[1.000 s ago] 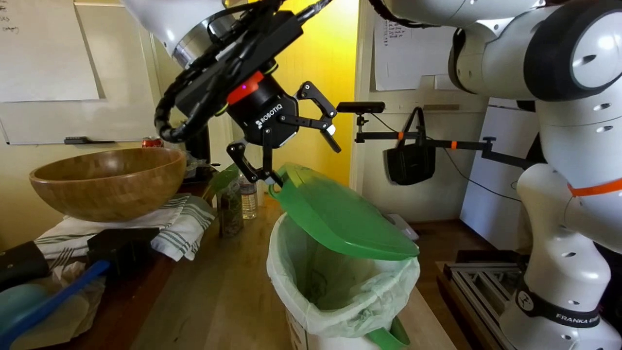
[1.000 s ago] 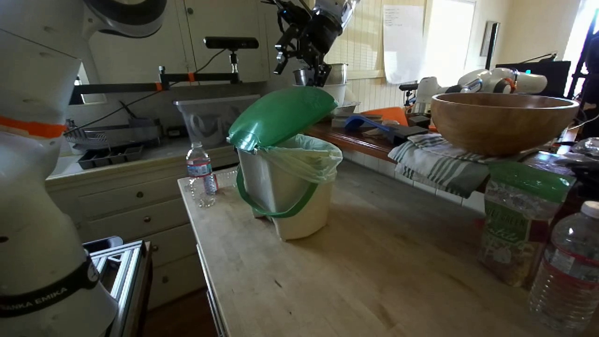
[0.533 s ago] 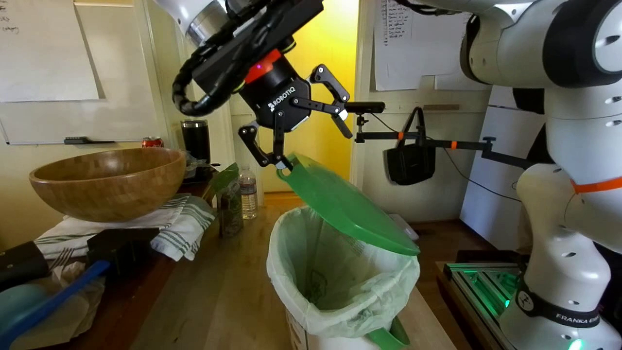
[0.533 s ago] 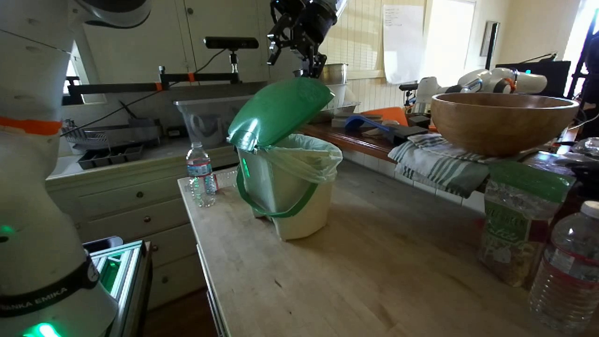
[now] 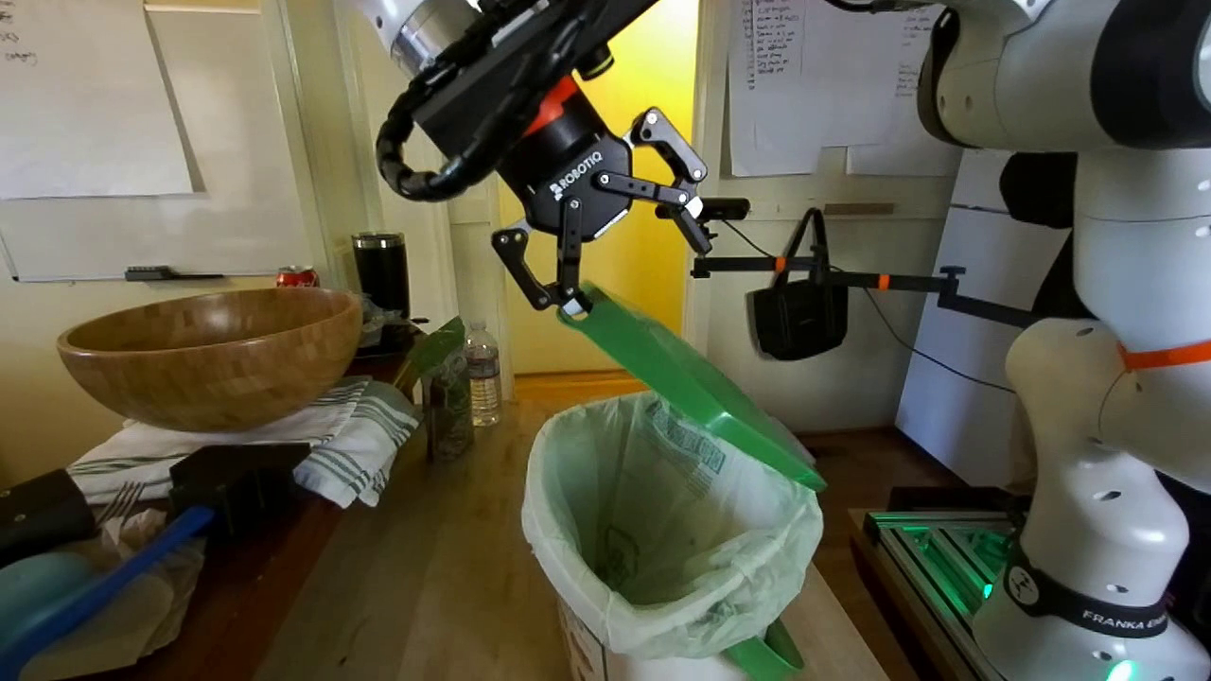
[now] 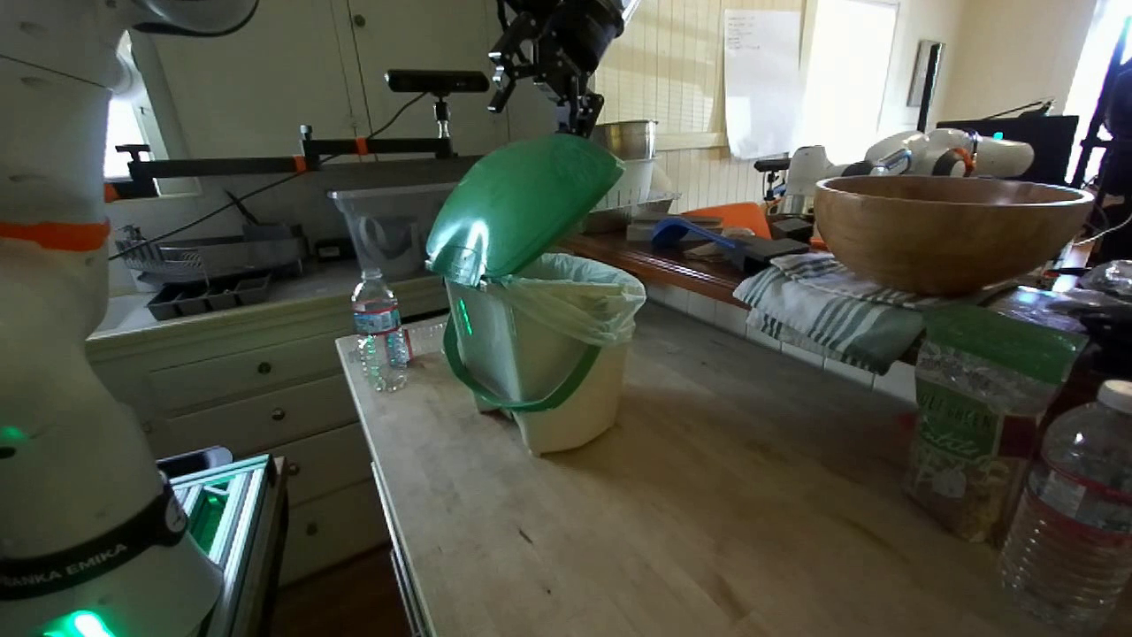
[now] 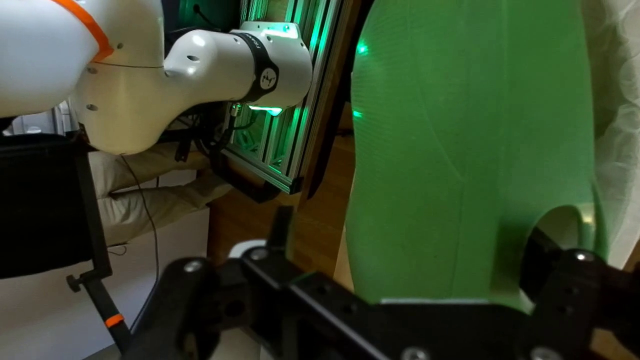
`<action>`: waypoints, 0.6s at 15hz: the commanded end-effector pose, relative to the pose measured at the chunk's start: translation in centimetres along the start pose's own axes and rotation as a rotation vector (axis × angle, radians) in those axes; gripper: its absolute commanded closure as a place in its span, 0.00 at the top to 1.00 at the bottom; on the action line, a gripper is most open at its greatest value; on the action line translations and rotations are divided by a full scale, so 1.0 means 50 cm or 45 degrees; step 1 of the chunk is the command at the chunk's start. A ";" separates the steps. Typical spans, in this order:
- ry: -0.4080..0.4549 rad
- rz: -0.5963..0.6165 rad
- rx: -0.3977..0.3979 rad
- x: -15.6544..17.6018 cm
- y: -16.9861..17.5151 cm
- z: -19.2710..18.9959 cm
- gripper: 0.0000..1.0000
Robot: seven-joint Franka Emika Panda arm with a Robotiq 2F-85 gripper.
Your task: Open the lid of the bin
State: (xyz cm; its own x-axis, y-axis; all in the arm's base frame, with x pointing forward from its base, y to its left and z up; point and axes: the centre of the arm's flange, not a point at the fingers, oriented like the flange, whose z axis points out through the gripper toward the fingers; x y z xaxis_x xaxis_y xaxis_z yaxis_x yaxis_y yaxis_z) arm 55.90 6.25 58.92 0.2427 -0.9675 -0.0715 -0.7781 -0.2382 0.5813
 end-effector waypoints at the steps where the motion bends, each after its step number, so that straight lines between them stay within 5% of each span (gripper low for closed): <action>1: 0.011 -0.052 -0.007 0.001 0.043 -0.025 1.00; 9: 0.012 -0.137 0.039 0.025 0.065 -0.009 1.00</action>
State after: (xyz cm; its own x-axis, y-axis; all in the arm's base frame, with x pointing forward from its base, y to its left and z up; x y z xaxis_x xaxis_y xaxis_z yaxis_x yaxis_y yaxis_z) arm 54.51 5.34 61.68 0.3118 -0.9445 -0.1035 -0.7818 -0.3169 0.5369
